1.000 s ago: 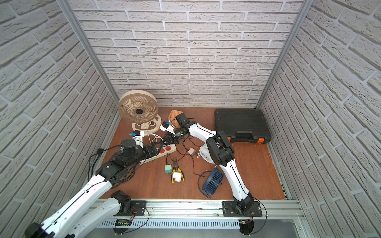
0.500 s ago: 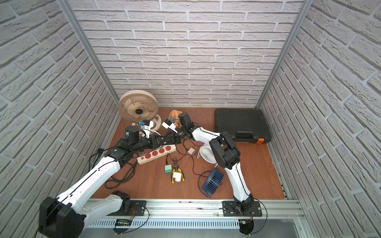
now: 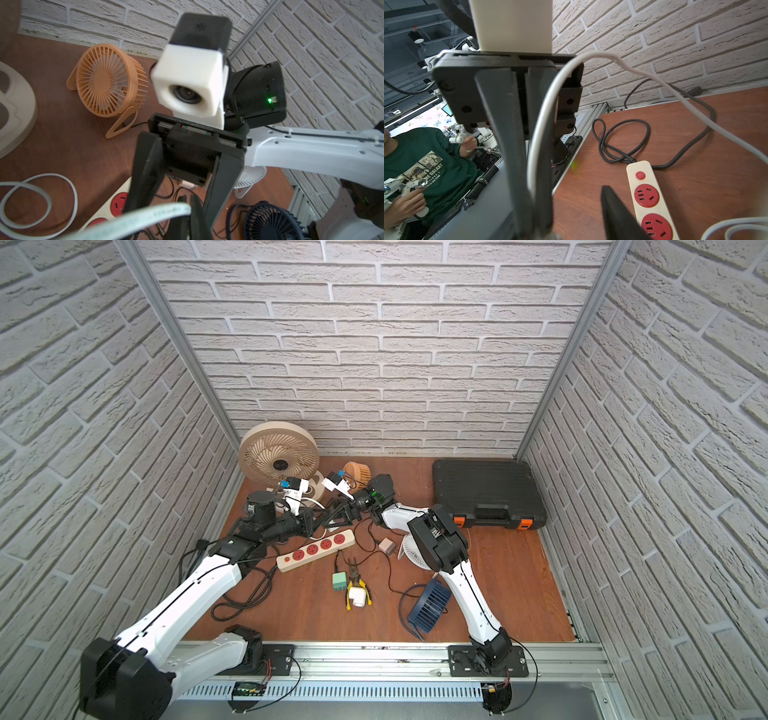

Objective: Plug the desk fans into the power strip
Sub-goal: Adjust the plug, then insert the plug into the socket.

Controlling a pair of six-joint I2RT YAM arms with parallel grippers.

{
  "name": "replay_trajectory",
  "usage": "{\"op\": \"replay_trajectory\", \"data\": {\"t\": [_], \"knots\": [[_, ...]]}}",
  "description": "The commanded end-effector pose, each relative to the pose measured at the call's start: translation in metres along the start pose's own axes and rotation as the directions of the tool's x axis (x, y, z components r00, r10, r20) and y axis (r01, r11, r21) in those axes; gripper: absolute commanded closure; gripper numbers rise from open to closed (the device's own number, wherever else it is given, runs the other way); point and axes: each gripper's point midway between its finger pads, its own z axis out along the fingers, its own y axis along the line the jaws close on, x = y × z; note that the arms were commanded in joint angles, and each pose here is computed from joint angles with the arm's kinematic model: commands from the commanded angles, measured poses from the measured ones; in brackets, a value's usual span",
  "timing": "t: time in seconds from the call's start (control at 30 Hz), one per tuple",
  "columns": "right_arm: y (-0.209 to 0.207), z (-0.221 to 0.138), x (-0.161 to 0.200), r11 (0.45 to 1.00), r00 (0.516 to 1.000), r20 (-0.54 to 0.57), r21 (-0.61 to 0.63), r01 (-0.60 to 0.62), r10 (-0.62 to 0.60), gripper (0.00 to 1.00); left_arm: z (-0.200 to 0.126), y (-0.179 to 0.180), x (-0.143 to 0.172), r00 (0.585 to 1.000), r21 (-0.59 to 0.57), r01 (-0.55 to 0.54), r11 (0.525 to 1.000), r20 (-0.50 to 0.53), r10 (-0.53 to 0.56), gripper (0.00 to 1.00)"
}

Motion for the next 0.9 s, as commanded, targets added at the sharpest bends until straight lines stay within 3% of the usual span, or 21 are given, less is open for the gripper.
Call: {"op": "replay_trajectory", "data": {"t": [0.0, 0.13, 0.3, 0.6, 0.87], "knots": [[0.038, -0.003, -0.023, 0.995, 0.995, -0.012, -0.005, 0.102, -0.102, 0.0, -0.004, -0.021, -0.002, 0.999, 0.085, -0.049, 0.995, -0.001, 0.049, 1.0], [0.044, -0.014, -0.025, 0.997, 0.997, -0.007, 0.012, 0.083, -0.083, 0.0, -0.008, -0.025, -0.001, 0.998, 0.098, -0.056, 0.994, 0.012, 0.055, 1.0], [0.053, -0.036, -0.031, 0.996, 0.997, 0.037, 0.063, 0.07, -0.073, 0.0, -0.006, -0.011, 0.008, 0.996, 0.026, -0.078, 0.997, 0.034, 0.077, 1.0], [0.04, -0.062, -0.054, 0.993, 0.995, 0.075, 0.095, -0.073, 0.066, 0.0, 0.024, 0.016, 0.026, 0.959, -0.163, -0.272, 0.948, 0.035, 0.281, 1.0], [0.064, -0.067, -0.089, 0.988, 0.992, 0.056, 0.093, -0.122, 0.117, 0.0, 0.044, 0.033, 0.028, 0.913, -0.204, -0.395, 0.896, 0.023, 0.407, 1.0]]}}
